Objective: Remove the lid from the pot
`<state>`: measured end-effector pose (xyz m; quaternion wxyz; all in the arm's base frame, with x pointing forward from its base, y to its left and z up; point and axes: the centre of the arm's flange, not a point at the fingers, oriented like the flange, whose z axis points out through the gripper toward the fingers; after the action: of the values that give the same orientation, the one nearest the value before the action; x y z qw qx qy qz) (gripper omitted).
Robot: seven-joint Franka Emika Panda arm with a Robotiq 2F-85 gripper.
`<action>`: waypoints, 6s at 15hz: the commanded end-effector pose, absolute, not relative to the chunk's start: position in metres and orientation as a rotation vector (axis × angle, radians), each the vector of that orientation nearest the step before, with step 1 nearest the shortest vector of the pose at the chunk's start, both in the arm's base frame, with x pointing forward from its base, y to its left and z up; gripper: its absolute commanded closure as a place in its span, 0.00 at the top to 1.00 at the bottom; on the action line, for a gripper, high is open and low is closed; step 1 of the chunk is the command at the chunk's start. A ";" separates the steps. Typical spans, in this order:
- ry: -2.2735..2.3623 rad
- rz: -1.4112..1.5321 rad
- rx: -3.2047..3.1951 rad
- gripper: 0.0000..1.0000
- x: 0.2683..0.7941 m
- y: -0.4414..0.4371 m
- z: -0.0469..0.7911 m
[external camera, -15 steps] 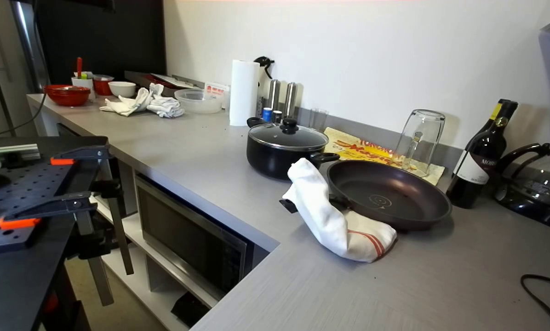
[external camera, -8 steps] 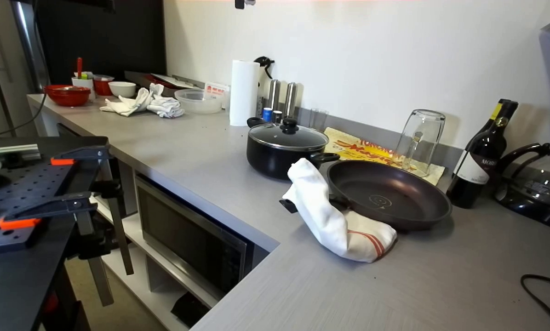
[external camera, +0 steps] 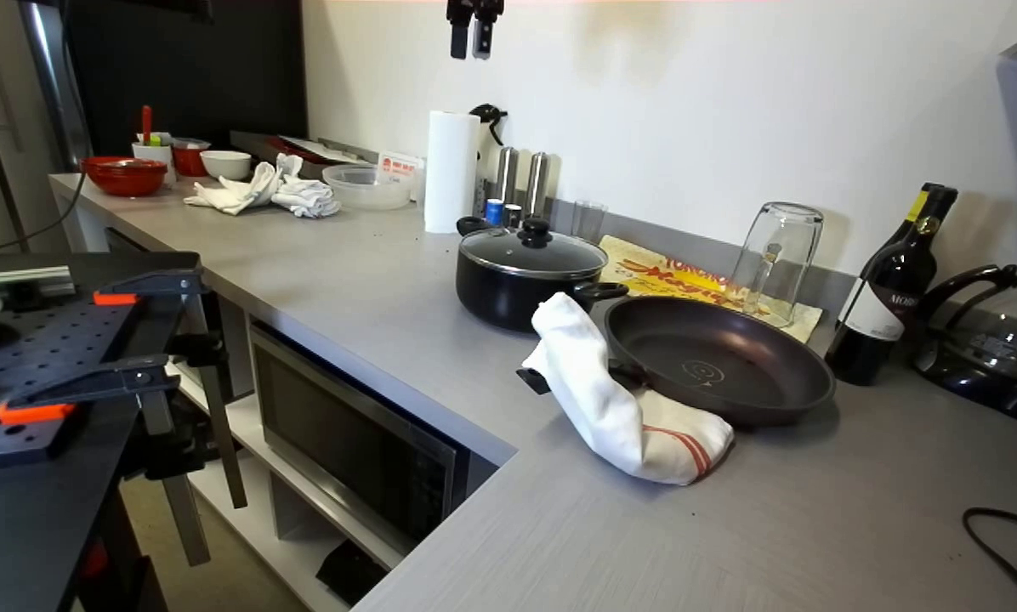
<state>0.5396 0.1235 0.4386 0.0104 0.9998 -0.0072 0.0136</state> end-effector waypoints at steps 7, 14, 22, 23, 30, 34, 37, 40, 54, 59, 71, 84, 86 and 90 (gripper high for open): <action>0.043 -0.021 3.104 1.00 0.565 0.157 0.413; 0.066 -0.070 3.095 1.00 0.576 0.163 0.389; 0.031 -0.146 3.096 1.00 0.607 0.151 0.353; 0.024 -0.156 3.096 1.00 0.612 0.149 0.348; -0.019 -0.225 3.091 1.00 0.643 0.137 0.317; -0.032 -0.277 3.082 1.00 0.657 0.133 0.297; -0.039 -0.304 3.078 1.00 0.669 0.132 0.287; -0.048 -0.327 3.077 1.00 0.682 0.131 0.279; -0.094 -0.418 3.071 1.00 0.725 0.120 0.239; -0.106 -0.449 3.063 1.00 0.734 0.115 0.228; -0.099 -0.484 3.067 0.28 0.740 0.119 0.221; 0.012 -0.362 3.098 0.25 0.708 0.151 0.294; 0.042 -0.339 3.100 0.25 0.699 0.159 0.308; 0.107 -0.328 3.094 0.25 0.668 0.177 0.330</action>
<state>0.7112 0.1702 0.3047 0.0158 0.9938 0.0108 -0.1091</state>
